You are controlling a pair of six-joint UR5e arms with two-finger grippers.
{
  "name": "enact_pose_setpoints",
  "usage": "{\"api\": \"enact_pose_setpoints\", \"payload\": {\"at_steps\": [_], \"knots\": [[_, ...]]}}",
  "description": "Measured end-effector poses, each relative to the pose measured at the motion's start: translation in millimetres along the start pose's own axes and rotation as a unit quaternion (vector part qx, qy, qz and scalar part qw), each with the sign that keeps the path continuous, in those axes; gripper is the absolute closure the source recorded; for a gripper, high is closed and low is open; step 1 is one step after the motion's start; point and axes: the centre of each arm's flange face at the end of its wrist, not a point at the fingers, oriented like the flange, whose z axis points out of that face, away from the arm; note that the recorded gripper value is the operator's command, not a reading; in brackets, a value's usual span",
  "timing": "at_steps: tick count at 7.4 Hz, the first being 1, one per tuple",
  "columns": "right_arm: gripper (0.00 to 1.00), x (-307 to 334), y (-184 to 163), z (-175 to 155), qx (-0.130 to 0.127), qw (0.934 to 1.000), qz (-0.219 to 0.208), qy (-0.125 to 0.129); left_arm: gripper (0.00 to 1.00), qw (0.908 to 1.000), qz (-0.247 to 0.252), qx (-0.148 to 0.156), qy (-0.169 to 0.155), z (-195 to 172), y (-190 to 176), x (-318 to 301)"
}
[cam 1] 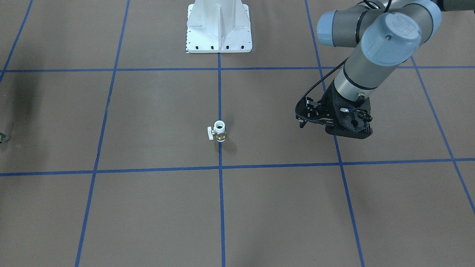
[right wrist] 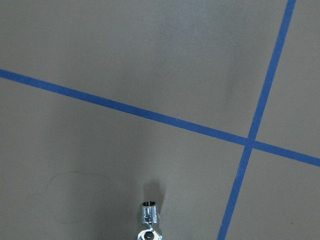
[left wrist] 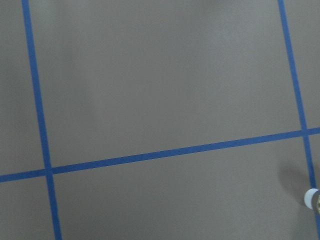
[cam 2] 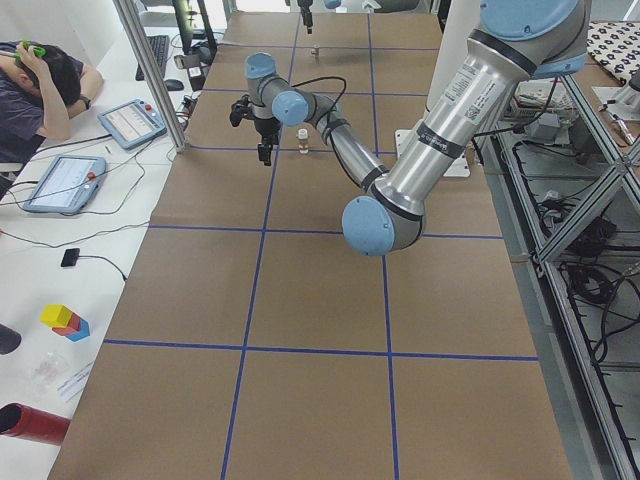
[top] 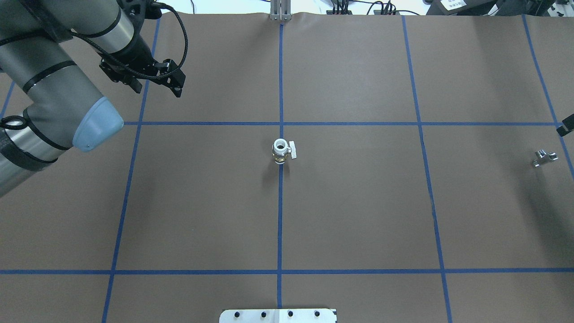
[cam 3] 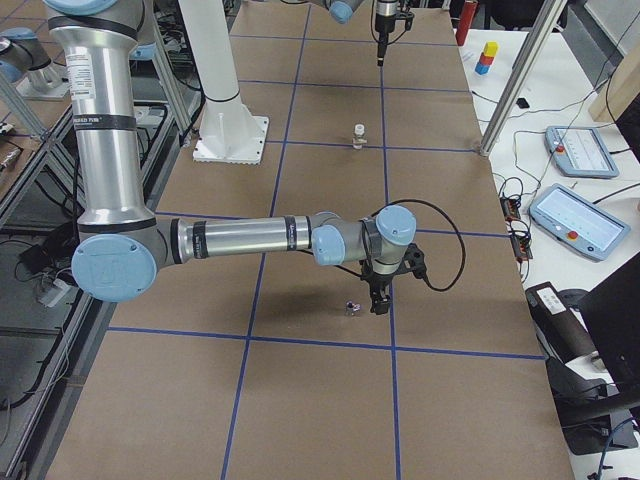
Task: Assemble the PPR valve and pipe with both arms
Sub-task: 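Grasp the chrome pipe fitting with the right gripper and lift it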
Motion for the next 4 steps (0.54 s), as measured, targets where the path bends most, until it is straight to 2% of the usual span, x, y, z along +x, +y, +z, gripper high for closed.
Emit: {"api": "enact_pose_setpoints", "payload": {"at_steps": [2,4], "knots": [[0.01,-11.3,0.7,32.5,-0.030,0.9995,-0.011,-0.005,0.00,1.0000,0.001,0.000,-0.001,0.4,0.0,-2.3],[0.02,-15.0,2.9,53.0,-0.050,0.9986,-0.015,-0.006,0.00,1.0000,0.001,0.000,-0.004,2.3,-0.5,-3.3]]}}
